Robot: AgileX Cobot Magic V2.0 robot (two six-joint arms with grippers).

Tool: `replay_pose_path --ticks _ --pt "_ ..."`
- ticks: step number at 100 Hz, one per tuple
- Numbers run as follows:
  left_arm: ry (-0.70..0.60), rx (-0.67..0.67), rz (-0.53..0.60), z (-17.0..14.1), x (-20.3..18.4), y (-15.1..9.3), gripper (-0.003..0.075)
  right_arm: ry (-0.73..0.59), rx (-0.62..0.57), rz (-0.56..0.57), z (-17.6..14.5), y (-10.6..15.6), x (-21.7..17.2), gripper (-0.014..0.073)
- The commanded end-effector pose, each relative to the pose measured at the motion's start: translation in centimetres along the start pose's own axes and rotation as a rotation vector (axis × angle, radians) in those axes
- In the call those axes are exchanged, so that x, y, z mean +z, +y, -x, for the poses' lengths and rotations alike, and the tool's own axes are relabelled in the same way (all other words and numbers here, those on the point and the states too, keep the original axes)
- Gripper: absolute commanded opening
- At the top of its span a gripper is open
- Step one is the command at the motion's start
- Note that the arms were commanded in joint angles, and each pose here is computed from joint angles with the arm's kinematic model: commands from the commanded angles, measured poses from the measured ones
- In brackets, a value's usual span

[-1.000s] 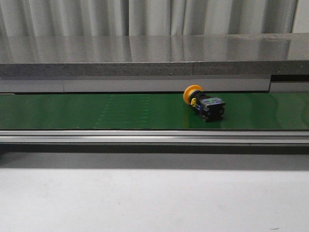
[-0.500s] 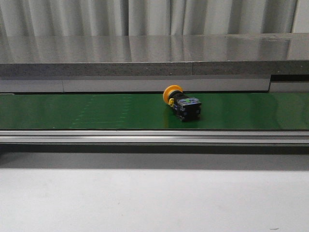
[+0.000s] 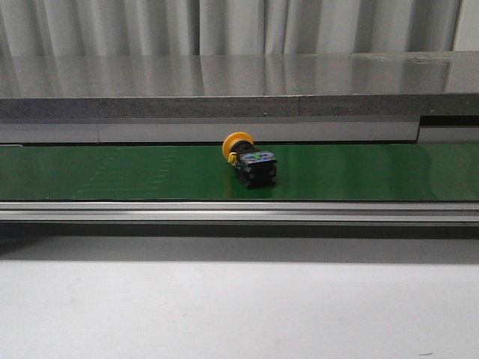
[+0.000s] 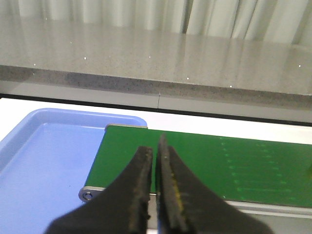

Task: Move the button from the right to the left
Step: 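Let the belt carry the button toward the left gripper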

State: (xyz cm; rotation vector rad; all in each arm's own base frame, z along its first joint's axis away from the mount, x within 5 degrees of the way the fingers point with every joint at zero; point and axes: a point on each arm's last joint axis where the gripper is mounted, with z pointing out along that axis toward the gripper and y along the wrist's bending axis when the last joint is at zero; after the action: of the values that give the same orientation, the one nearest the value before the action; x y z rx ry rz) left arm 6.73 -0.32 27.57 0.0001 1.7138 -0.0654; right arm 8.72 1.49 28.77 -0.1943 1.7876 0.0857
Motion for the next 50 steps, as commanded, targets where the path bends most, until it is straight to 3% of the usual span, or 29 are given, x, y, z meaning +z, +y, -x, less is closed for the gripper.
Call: replay_pose_path --ticks 1,25,50 --pt "-0.027 -0.018 -0.012 2.9 0.7 -0.2 0.0005 -0.075 0.006 -0.034 1.3 -0.3 -0.1 -0.0068" --pt "0.182 -0.019 -0.004 5.8 5.2 -0.4 0.0005 -0.075 0.006 -0.034 1.3 -0.3 -0.1 -0.0068" --pt "0.316 -0.051 -0.006 7.0 9.8 -0.5 0.0005 -0.075 0.006 -0.034 1.3 -0.3 -0.1 -0.0068"
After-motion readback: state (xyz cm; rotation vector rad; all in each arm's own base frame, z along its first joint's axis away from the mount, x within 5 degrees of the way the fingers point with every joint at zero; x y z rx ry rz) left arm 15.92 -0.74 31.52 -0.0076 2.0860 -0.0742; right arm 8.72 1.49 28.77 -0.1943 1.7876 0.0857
